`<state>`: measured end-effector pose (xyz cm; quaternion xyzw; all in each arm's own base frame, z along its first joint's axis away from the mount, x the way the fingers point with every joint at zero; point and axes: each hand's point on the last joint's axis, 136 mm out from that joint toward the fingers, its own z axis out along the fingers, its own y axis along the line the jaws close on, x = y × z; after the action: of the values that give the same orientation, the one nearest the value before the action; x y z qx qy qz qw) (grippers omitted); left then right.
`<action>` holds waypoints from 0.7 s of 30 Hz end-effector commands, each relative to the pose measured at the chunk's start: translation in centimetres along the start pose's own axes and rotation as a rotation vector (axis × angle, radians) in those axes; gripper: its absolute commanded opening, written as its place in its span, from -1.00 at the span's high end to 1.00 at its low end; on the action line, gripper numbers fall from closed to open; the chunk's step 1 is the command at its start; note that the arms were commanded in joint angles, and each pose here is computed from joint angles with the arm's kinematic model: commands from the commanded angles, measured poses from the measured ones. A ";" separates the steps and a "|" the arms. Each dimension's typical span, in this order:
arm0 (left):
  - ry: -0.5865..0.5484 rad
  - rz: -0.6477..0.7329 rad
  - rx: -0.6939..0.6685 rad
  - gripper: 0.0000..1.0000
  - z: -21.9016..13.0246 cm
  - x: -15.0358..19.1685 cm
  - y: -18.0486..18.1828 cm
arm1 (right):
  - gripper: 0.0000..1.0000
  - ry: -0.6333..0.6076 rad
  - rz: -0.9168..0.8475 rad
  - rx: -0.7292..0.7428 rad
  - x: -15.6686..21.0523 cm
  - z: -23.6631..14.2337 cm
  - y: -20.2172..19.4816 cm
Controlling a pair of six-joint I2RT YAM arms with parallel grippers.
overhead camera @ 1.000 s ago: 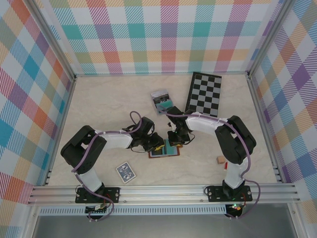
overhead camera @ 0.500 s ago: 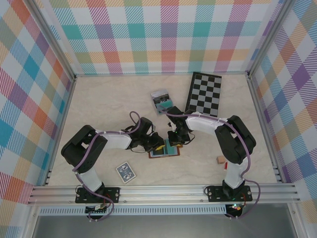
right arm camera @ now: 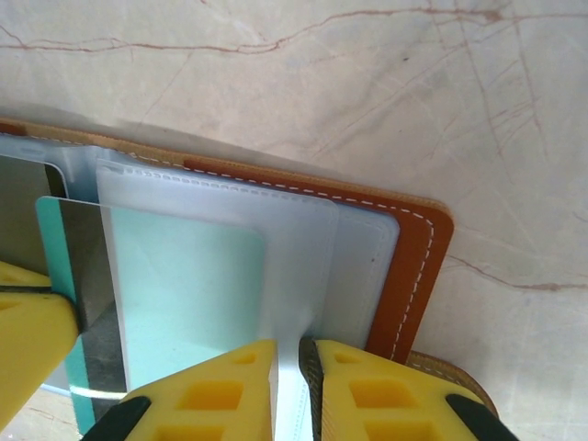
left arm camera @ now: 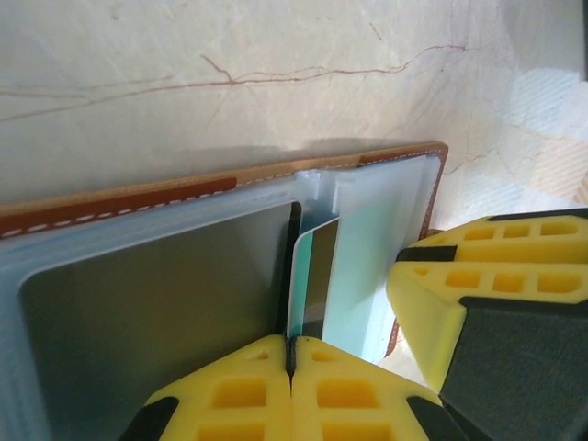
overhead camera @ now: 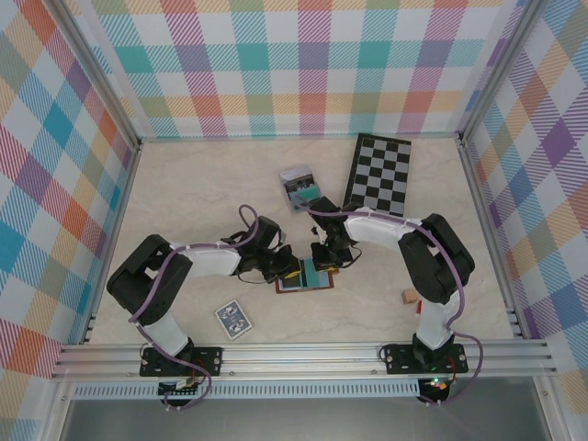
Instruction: Take the credit cards out of the card holder
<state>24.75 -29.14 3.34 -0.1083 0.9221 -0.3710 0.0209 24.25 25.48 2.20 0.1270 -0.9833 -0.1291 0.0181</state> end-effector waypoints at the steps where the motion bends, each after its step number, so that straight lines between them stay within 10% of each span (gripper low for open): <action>1: -0.008 0.027 -0.080 1.00 -1.4 -0.2 0.8 | 0.63 0.024 0.000 0.010 0.2 -0.1 0.0; 13: -0.066 0.102 -0.184 1.00 -7.1 -0.8 0.5 | 0.60 -0.070 -0.007 -0.012 -0.8 -3.2 0.7; 21: -0.164 0.170 -0.101 1.00 -11.5 -2.0 -2.7 | 0.22 -0.208 -0.020 -0.096 -1.8 -7.7 2.2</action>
<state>26.03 -23.47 12.17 -0.0717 0.9399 -0.3144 0.1128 25.38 25.76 7.86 0.1291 -0.9765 -0.1649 -0.0514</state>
